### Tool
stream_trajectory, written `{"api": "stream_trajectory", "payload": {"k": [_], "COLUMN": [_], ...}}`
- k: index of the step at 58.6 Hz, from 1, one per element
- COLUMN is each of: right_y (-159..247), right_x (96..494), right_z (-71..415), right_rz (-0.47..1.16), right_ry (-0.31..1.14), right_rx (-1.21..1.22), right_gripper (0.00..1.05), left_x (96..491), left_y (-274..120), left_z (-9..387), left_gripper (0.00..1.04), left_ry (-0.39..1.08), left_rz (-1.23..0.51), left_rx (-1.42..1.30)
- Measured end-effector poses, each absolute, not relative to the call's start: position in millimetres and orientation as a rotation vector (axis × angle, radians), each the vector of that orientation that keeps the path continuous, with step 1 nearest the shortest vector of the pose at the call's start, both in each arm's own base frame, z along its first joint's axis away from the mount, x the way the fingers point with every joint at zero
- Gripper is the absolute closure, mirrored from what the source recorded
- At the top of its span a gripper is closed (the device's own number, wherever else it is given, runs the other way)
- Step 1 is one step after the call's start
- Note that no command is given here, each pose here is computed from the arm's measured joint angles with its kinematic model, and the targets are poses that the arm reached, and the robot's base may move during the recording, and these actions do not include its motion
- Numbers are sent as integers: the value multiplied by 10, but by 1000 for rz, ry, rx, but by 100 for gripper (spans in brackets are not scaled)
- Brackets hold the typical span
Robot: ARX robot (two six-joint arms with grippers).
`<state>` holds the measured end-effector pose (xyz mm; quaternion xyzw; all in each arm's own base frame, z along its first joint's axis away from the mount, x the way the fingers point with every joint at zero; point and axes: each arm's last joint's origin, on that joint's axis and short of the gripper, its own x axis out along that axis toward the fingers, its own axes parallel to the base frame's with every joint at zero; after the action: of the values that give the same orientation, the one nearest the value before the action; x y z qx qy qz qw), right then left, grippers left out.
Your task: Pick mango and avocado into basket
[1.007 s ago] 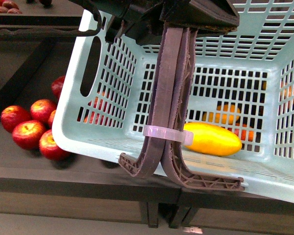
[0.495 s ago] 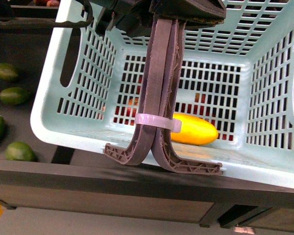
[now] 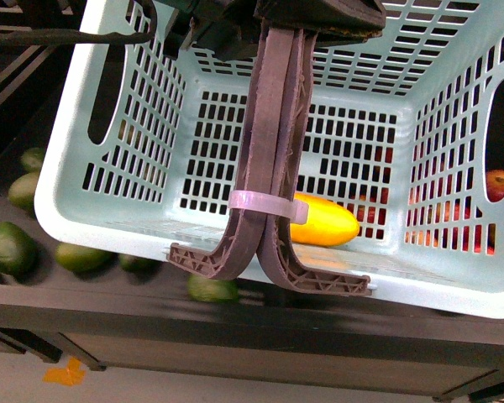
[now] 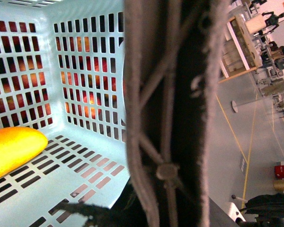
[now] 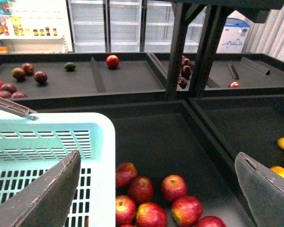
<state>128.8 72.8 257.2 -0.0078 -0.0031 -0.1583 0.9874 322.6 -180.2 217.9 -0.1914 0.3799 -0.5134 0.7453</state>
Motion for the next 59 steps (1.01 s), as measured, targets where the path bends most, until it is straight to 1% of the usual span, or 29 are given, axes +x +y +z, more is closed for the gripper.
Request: {"api": "stream_trajectory", "payload": {"k": [59], "right_y": [731], "right_x": [1291], "right_z": [2566], "right_rz": [-315], "right_ry": [-4], "right_rx": [-18], "right_gripper": [9], "left_x": [3232], "left_y": [-1795], "left_z": [2185], "left_gripper": [99], "left_ry": [830], "left_rz": [-1127], "left_rx": [-421]}}
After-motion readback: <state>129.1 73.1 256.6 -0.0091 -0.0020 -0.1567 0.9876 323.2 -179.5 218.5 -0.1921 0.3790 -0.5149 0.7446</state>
